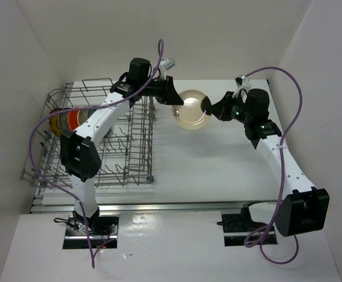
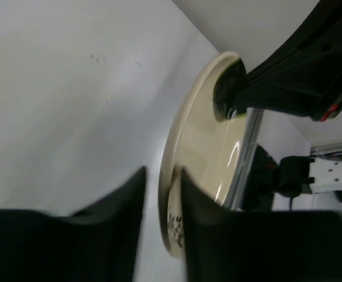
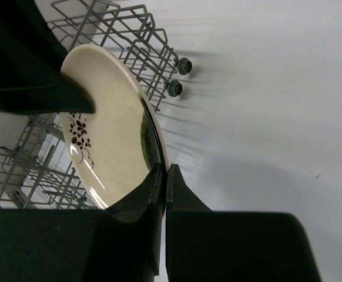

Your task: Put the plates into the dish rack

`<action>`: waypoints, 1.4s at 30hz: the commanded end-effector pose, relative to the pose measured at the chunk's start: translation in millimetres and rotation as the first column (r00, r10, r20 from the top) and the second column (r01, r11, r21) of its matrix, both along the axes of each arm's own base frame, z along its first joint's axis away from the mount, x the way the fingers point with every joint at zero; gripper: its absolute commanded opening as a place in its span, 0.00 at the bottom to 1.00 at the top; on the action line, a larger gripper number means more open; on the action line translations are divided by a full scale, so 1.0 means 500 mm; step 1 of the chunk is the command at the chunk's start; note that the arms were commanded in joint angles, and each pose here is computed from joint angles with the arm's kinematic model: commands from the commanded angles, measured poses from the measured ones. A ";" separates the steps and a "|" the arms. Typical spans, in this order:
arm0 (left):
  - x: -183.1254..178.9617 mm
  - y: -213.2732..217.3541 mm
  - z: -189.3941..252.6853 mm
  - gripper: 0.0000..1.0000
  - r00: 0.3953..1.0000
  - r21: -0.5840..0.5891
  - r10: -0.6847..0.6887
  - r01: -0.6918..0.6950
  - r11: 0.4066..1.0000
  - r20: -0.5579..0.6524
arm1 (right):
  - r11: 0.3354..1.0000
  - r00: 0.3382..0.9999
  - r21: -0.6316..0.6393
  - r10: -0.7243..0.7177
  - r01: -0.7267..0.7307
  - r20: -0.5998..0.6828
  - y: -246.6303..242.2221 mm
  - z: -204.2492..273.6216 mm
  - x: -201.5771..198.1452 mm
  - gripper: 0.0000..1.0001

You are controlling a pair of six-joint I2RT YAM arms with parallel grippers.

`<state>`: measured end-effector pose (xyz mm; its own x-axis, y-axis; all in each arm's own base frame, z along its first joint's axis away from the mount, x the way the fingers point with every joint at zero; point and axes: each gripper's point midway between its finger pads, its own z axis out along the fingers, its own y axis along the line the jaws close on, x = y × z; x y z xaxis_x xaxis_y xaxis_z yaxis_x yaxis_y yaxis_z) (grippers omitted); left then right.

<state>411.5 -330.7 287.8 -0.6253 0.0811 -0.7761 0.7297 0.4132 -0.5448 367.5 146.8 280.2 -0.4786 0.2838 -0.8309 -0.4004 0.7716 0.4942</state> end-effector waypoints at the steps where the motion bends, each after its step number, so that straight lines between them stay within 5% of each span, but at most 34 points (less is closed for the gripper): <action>1: 0.006 -0.020 0.031 0.20 0.998 -0.038 -0.047 0.049 0.998 0.041 | 0.999 0.997 0.000 0.045 -0.045 0.070 0.020 0.035 0.005 0.00; 2: 0.003 -0.016 0.029 0.00 0.999 -0.026 -0.038 0.038 0.999 0.021 | 0.999 0.997 0.000 0.045 -0.045 0.070 0.020 0.035 0.005 0.00; 5: 0.009 -0.013 0.035 0.00 0.999 -0.011 -0.025 0.025 1.000 0.044 | 0.999 0.997 -0.003 0.035 -0.034 0.069 0.018 0.035 0.013 0.05; 7: 0.020 0.003 0.052 0.00 0.997 -0.004 0.020 -0.020 1.000 0.071 | 1.000 0.997 -0.005 0.024 -0.024 0.069 0.015 0.034 0.015 0.35; 8: 0.027 0.013 0.068 0.00 0.995 -0.012 0.039 -0.038 0.999 0.096 | 1.000 0.997 -0.007 0.016 -0.015 0.070 0.012 0.034 0.017 0.62; 14: 0.054 0.175 0.229 0.00 0.934 -0.124 0.273 -0.250 0.960 0.231 | 0.987 0.986 -0.064 -0.145 0.150 0.078 -0.045 0.032 0.013 0.98; 19: 0.046 0.372 0.281 0.00 0.760 -0.127 0.576 -0.566 0.814 0.301 | 0.957 0.961 -0.110 -0.258 0.268 0.099 -0.091 0.015 0.008 1.00; 23: 0.022 0.564 0.259 0.00 0.519 -0.086 0.795 -0.818 0.569 0.314 | 0.920 0.935 -0.171 -0.353 0.352 0.024 -0.121 -0.058 0.044 1.00; 28: -0.014 0.698 0.185 0.00 0.418 0.075 0.850 -0.906 0.417 0.322 | 0.924 0.937 -0.197 -0.345 0.329 -0.051 -0.109 -0.121 0.091 1.00; 29: -0.024 0.730 0.177 0.00 0.360 0.100 0.867 -0.932 0.348 0.345 | 0.933 0.944 -0.195 -0.322 0.303 -0.071 -0.099 -0.134 0.091 1.00; 33: -0.036 0.782 0.110 0.00 0.324 0.204 0.851 -0.944 0.260 0.413 | 0.938 0.947 -0.202 -0.306 0.281 -0.102 -0.090 -0.167 0.110 1.00; 38: -0.013 0.790 0.025 0.00 0.353 0.280 0.853 -0.925 0.256 0.384 | 0.935 0.940 -0.209 -0.318 0.288 -0.125 -0.091 -0.190 0.119 1.00; 42: -0.003 0.821 -0.057 0.00 0.339 0.407 0.872 -0.895 0.182 0.354 | 0.927 0.933 -0.221 -0.335 0.303 -0.129 -0.098 -0.195 0.118 1.00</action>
<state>404.1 63.0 264.0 -0.5056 -0.1979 -0.8398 -0.2207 0.9706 -0.0959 414.0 96.9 164.1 -0.5783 0.2751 -0.7680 -0.0355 0.9320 0.3606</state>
